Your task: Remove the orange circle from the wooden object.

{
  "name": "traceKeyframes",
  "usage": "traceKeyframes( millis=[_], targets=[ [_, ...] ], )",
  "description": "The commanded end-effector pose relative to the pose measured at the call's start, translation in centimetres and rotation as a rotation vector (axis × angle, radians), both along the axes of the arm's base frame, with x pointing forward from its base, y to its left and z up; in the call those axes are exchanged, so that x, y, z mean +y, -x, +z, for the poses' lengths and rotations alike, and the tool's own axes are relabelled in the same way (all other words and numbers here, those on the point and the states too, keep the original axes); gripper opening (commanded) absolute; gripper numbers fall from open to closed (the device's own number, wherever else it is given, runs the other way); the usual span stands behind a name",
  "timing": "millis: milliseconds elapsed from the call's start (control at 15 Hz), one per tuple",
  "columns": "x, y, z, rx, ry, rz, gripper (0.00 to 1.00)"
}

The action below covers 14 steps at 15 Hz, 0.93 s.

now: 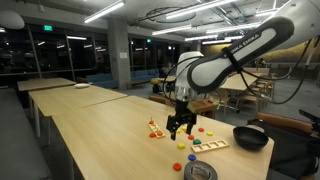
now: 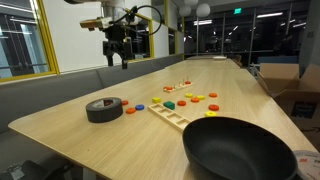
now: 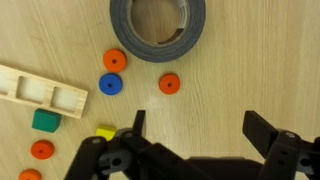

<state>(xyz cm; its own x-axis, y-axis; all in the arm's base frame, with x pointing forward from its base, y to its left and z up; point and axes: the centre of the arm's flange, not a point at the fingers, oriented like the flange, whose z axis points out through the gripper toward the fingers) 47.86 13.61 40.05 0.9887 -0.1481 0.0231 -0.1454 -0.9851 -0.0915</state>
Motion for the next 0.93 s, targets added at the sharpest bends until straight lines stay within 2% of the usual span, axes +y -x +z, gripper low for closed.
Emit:
traceKeyframes(
  millis=[0,200,467,667,867],
  targets=[
    [-3.0,2.4,7.1,0.006,0.0,0.122,1.0],
    [-5.7,4.9,10.6,0.036,0.026,0.266,1.0],
    [-9.1,8.0,12.6,0.081,0.02,0.464,1.0],
    [-11.3,9.7,13.4,0.097,0.008,0.538,1.0],
    [-12.8,10.1,13.6,0.101,0.023,0.532,1.0]
  ],
)
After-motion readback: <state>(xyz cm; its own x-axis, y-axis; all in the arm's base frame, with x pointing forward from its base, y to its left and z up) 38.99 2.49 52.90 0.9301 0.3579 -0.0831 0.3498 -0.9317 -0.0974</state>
